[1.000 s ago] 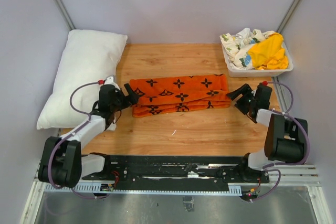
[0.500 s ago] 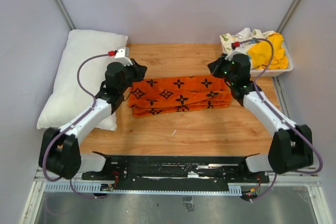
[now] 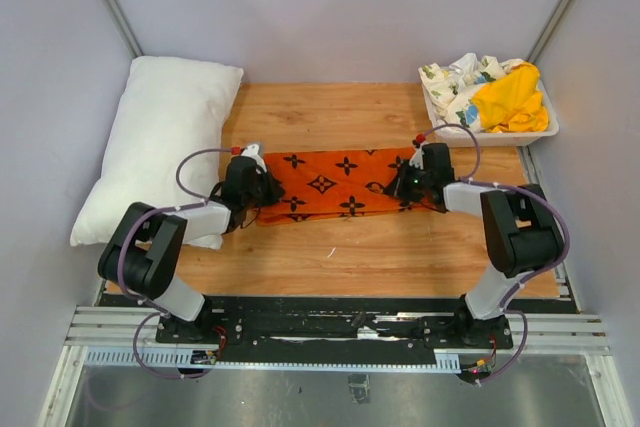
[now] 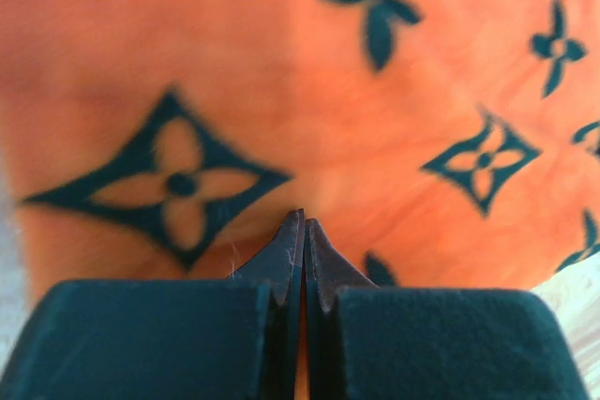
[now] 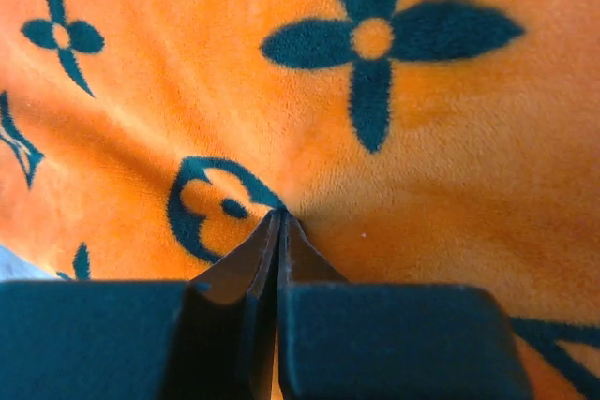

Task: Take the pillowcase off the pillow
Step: Fold the pillowcase at the center of the board.

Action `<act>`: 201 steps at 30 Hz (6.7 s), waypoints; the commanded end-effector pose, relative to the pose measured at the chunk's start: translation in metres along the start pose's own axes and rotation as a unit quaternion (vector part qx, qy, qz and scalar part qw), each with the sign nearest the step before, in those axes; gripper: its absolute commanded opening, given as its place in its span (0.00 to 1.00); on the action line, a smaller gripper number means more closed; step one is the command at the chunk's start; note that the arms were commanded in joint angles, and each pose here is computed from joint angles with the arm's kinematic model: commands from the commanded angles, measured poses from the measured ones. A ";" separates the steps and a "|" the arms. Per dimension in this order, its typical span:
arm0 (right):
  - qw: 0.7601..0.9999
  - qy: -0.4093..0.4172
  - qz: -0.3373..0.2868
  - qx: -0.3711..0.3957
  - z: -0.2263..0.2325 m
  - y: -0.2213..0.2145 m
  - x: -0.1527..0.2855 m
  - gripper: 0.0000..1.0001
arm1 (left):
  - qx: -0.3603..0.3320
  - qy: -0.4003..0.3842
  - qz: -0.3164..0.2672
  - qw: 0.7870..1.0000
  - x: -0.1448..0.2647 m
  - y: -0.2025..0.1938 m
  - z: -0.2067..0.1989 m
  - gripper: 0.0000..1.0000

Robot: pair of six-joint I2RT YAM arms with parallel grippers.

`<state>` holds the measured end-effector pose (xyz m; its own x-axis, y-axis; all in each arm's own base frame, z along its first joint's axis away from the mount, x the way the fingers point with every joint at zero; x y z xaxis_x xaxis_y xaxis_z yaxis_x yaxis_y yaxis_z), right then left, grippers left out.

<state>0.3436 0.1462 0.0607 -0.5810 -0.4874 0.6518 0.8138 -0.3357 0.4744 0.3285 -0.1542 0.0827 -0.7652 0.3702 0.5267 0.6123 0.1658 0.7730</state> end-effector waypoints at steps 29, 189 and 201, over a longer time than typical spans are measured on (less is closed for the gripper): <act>0.979 0.198 -0.037 -0.016 0.067 -0.022 -0.031 0.31 | -0.018 -0.152 -0.018 0.988 -0.039 -0.023 -0.097 0.00; 0.976 0.036 -0.174 -0.127 -0.029 0.065 0.096 0.86 | 0.021 0.206 -0.064 0.976 0.075 0.132 0.077 0.00; 0.979 0.043 -0.156 -0.120 -0.024 0.063 0.094 0.87 | -0.293 0.242 0.001 0.925 0.022 0.118 -0.070 0.00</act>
<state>0.3363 0.0540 0.1298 -0.8187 -0.3600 0.4473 0.5594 -0.6760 0.4797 0.3662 -0.1658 0.2103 -0.8465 0.0141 0.5322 0.5232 -0.1632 0.8365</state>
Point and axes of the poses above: each gripper's point midway between its finger pads, its own x axis back along the fingers, its own z axis along the line the jaws close on, y = z × x, the point moved 5 cm from there along x, back along the fingers, and after that the axes turned 7 degrees about -x, right-handed, at the moved point
